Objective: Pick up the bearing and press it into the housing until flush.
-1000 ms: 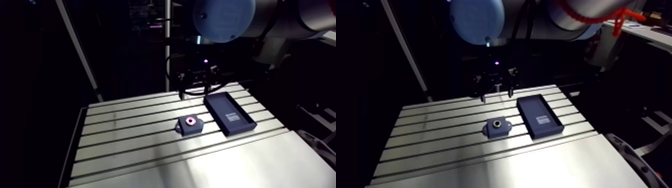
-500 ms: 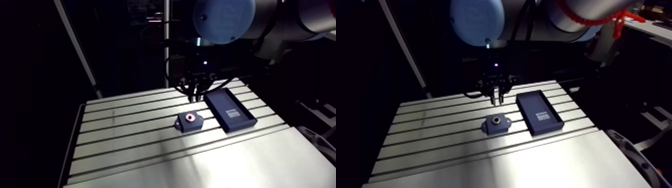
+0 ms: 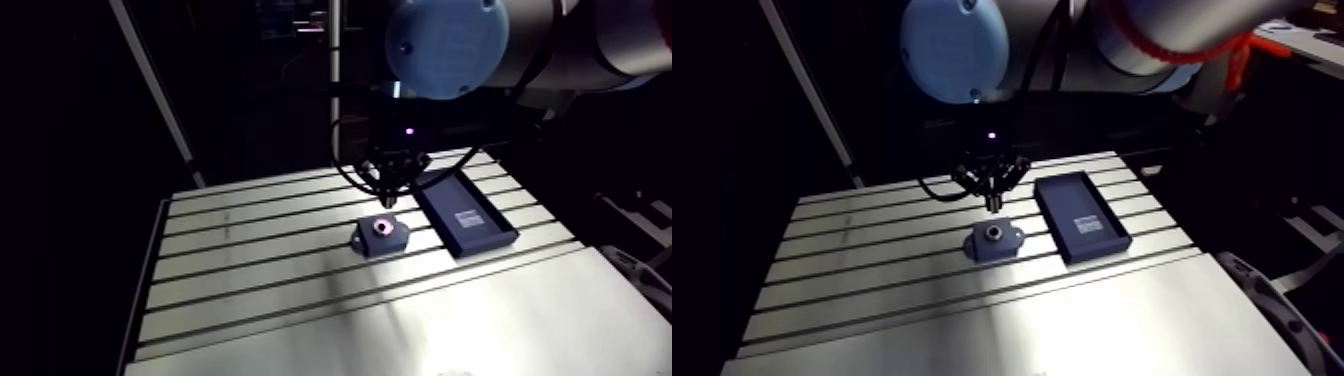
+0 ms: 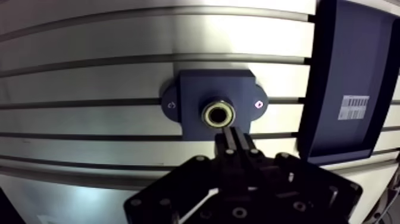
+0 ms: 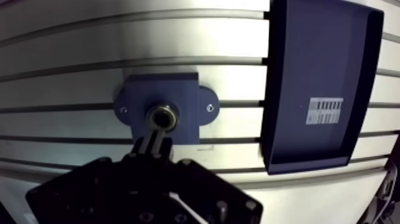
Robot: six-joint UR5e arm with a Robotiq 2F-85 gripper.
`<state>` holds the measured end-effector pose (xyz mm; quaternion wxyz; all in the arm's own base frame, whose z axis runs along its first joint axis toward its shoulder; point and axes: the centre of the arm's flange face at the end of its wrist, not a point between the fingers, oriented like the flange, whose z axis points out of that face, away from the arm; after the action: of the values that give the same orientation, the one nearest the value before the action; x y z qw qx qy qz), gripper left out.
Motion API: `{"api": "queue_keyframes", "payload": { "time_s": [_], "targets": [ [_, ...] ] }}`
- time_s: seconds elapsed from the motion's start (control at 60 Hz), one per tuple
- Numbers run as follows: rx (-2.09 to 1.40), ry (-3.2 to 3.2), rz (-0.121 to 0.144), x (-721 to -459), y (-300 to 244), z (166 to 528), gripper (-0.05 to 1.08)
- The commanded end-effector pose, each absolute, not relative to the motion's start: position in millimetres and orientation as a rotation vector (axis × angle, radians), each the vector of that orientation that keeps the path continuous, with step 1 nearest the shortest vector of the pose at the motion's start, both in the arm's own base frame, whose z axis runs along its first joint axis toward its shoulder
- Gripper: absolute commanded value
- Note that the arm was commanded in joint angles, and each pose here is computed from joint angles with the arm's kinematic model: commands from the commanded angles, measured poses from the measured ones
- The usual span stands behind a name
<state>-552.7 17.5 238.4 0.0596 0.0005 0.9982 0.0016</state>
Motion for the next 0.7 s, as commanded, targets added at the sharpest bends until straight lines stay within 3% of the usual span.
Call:
{"api": "queue_keyframes", "payload": {
  "time_s": [0.017,0.7],
  "targets": [
    [0.002,3.04,0.0,-551,16,227,0.92],
    [0.014,3.008,-0.006,-545,17,207,0.97]
  ]
}}
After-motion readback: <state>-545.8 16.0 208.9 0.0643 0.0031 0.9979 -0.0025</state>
